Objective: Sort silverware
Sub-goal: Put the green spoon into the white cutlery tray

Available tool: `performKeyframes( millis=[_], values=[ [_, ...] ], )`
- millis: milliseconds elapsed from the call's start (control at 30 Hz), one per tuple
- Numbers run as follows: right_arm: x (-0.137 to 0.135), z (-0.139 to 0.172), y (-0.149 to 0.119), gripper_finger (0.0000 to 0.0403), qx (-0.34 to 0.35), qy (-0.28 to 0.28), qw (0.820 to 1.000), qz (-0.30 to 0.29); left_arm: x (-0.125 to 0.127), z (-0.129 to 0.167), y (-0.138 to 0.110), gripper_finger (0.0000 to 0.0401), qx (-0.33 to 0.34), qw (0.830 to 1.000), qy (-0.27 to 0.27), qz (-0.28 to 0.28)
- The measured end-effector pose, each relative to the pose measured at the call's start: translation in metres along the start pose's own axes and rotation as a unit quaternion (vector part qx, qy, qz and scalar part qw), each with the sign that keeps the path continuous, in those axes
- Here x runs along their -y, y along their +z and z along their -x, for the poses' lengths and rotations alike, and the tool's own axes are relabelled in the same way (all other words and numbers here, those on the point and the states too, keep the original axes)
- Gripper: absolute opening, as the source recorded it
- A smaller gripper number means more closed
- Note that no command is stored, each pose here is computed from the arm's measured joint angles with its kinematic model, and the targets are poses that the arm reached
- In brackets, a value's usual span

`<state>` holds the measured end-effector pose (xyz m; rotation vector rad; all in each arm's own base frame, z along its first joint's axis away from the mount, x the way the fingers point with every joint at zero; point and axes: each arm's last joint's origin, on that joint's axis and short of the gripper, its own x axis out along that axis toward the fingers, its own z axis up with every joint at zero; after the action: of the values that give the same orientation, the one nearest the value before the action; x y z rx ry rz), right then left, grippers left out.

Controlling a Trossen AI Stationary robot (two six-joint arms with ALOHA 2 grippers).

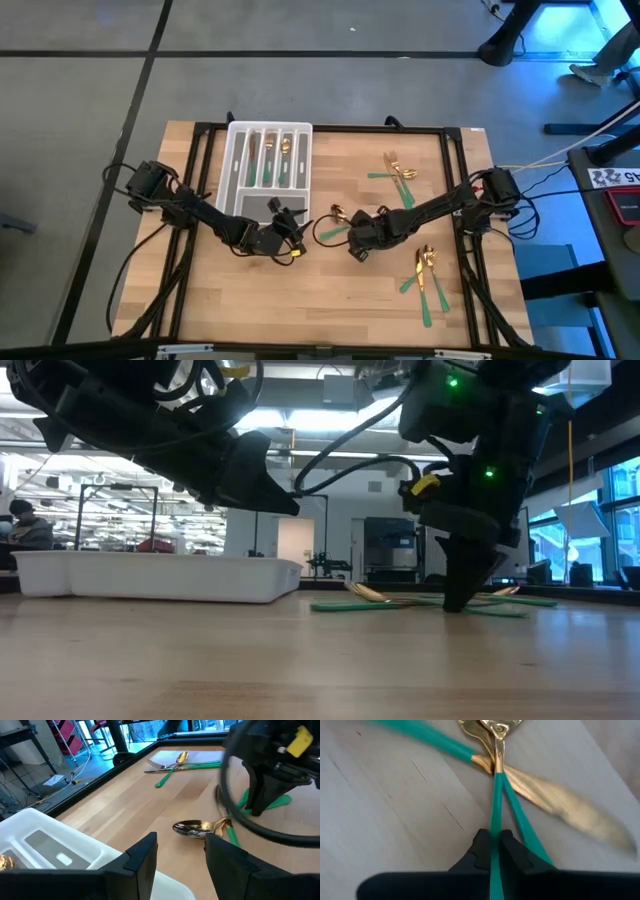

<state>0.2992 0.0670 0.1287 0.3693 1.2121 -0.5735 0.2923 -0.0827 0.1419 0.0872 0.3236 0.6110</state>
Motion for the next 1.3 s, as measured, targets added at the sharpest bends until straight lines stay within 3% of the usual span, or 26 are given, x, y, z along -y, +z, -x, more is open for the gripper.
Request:
performKeyframes(
  millis=[300, 500, 600, 667, 833, 900, 1000, 1200, 1300],
  values=[
    [0.007, 0.029, 0.007, 0.0009, 0.062, 0.003, 0.998, 0.009, 0.0, 0.0, 0.0, 0.0153, 0.0, 1.0, 0.0, 0.014],
    [0.001, 0.044, 0.009, 0.0013, 0.163, -0.021, 0.986, 0.016, 0.0, 0.001, 0.0, 0.0153, 0.011, 0.999, 0.031, 0.024],
    [-0.003, 0.039, 0.006, 0.001, 0.251, -0.032, 0.967, 0.004, 0.008, 0.003, -0.003, 0.0153, 0.034, 0.999, 0.042, -0.008],
    [-0.009, 0.034, 0.004, 0.001, 0.309, 0.006, 0.951, -0.003, 0.013, 0.001, -0.003, 0.0153, 0.052, 0.998, 0.035, -0.006],
    [-0.017, 0.041, 0.007, 0.0, 0.446, 0.089, 0.89, 0.017, 0.023, -0.011, -0.002, 0.0153, 0.127, 0.989, -0.071, 0.026],
    [-0.016, 0.045, 0.01, 0.0002, 0.481, 0.08, 0.872, 0.031, 0.025, -0.014, 0.0, 0.0153, 0.163, 0.981, -0.095, 0.049],
    [-0.016, 0.05, 0.013, 0.0001, 0.51, 0.055, 0.856, 0.056, 0.023, -0.022, 0.002, 0.0153, 0.19, 0.975, -0.088, 0.071],
    [-0.015, 0.047, 0.015, 0.0001, 0.502, 0.039, 0.859, 0.097, 0.016, -0.04, 0.011, 0.0153, 0.19, 0.97, -0.065, 0.134],
    [-0.013, 0.042, 0.012, 0.0001, 0.482, 0.024, 0.868, 0.118, 0.014, -0.044, 0.007, 0.0153, 0.168, 0.975, -0.06, 0.131]
  ],
)
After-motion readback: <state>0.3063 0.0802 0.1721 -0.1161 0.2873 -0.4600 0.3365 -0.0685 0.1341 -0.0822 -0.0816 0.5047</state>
